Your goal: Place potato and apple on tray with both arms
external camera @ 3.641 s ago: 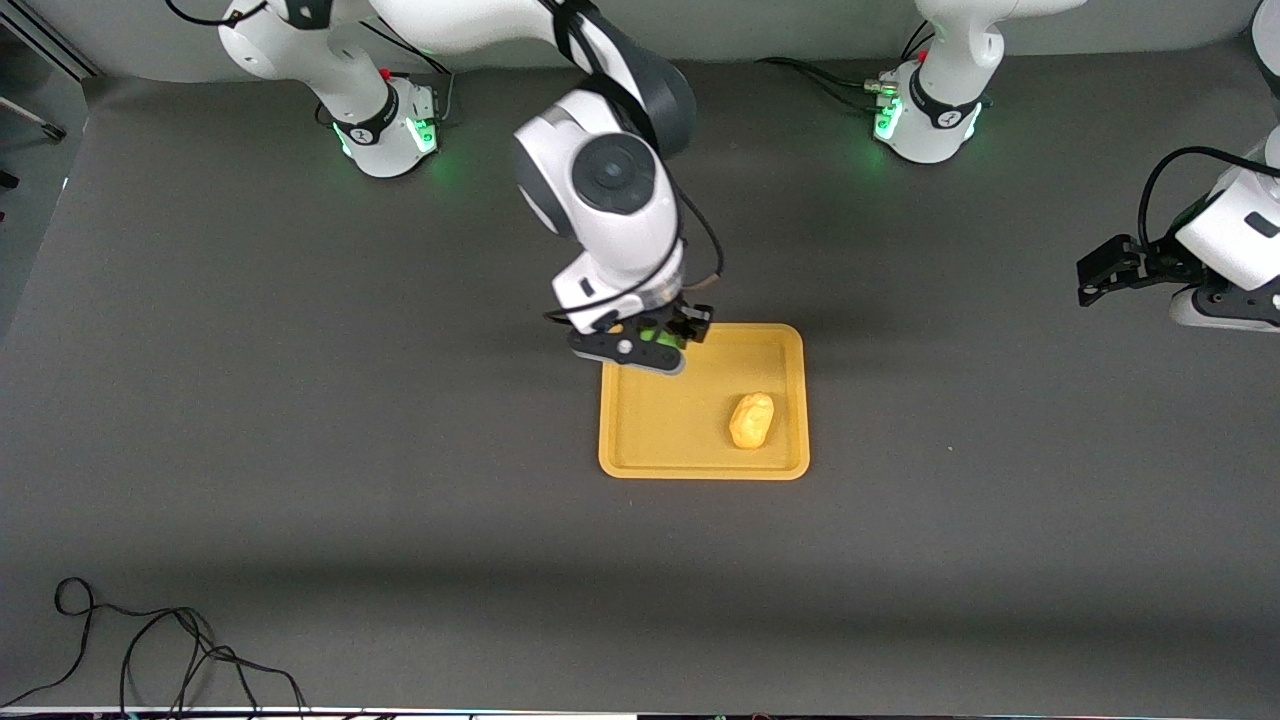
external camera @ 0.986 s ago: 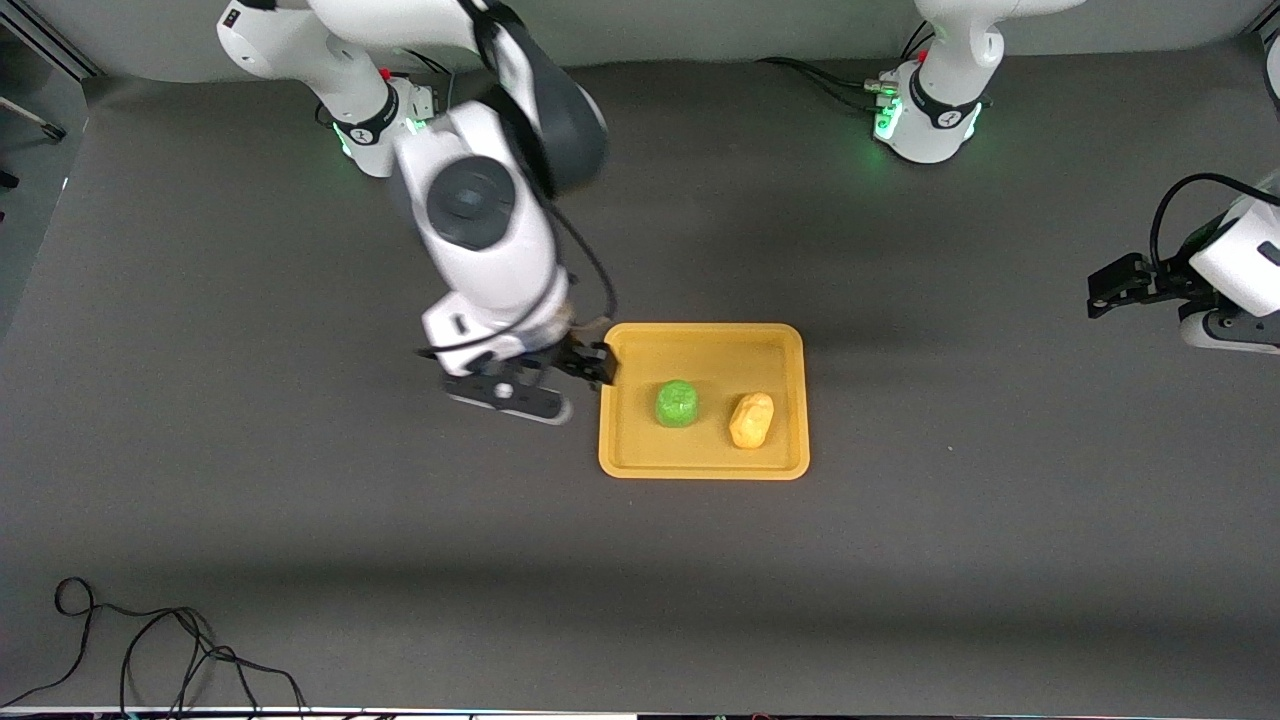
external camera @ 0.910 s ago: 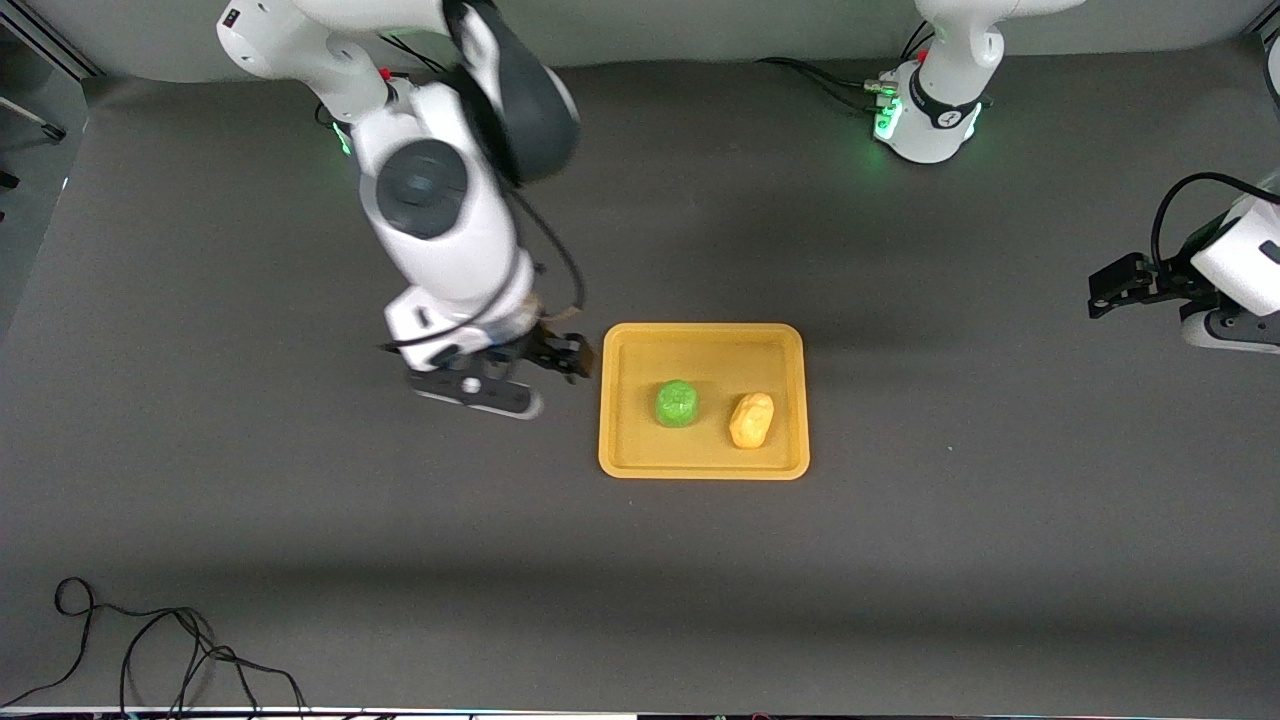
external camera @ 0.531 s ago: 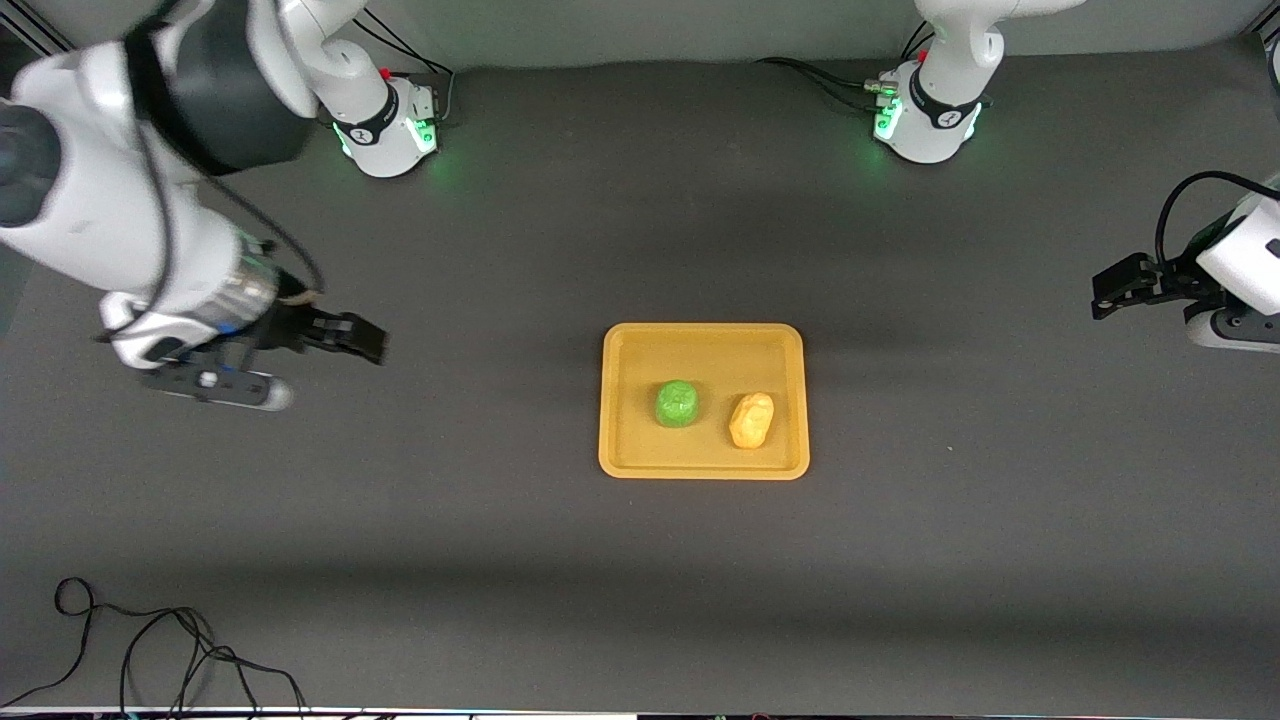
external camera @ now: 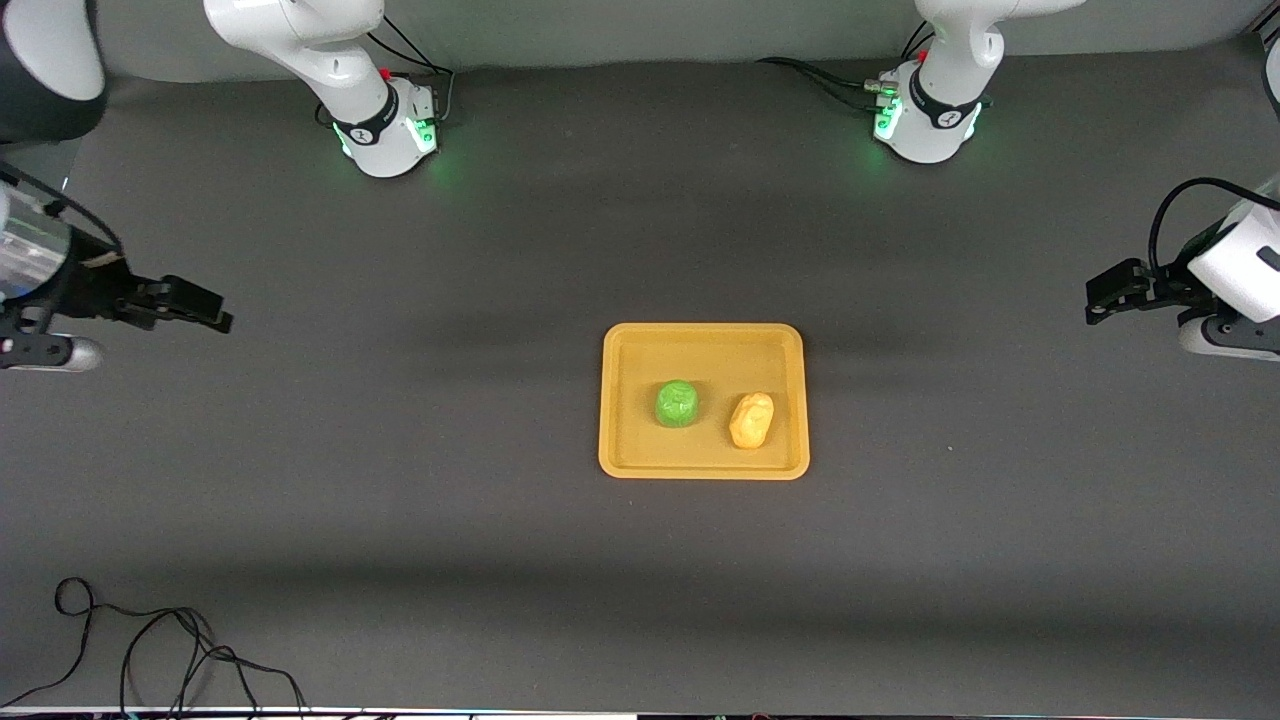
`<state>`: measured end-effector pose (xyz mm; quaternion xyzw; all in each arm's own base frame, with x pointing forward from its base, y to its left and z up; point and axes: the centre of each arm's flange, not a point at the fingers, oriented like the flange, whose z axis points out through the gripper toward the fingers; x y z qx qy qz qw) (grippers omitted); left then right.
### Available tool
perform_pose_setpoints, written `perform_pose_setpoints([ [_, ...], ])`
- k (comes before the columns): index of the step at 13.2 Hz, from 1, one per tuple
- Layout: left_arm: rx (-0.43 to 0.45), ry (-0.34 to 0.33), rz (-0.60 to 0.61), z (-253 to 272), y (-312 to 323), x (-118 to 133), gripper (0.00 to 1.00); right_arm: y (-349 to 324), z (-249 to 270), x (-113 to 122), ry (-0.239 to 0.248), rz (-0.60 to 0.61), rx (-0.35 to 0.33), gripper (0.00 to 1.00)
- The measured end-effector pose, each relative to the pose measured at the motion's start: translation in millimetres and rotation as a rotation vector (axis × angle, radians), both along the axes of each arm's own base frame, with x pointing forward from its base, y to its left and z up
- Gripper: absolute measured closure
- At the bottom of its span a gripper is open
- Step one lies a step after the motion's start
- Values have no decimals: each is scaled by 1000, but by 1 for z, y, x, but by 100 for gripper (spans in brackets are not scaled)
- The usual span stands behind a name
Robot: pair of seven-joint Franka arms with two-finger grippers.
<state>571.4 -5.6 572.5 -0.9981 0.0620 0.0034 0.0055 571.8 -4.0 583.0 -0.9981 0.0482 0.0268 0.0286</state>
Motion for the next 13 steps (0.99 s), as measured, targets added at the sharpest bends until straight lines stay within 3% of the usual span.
perform_pose_setpoints([
  [6,0,-18,-2,9,-1,2,0,-7,-3,-4,2,19,-1,0],
  [9,-1,-31,3,13,3,9,0,-8,0,-4,-6,26,-33,0],
  [13,2,2,3,3,7,17,0,-7,4,-3,-13,27,-37,0],
])
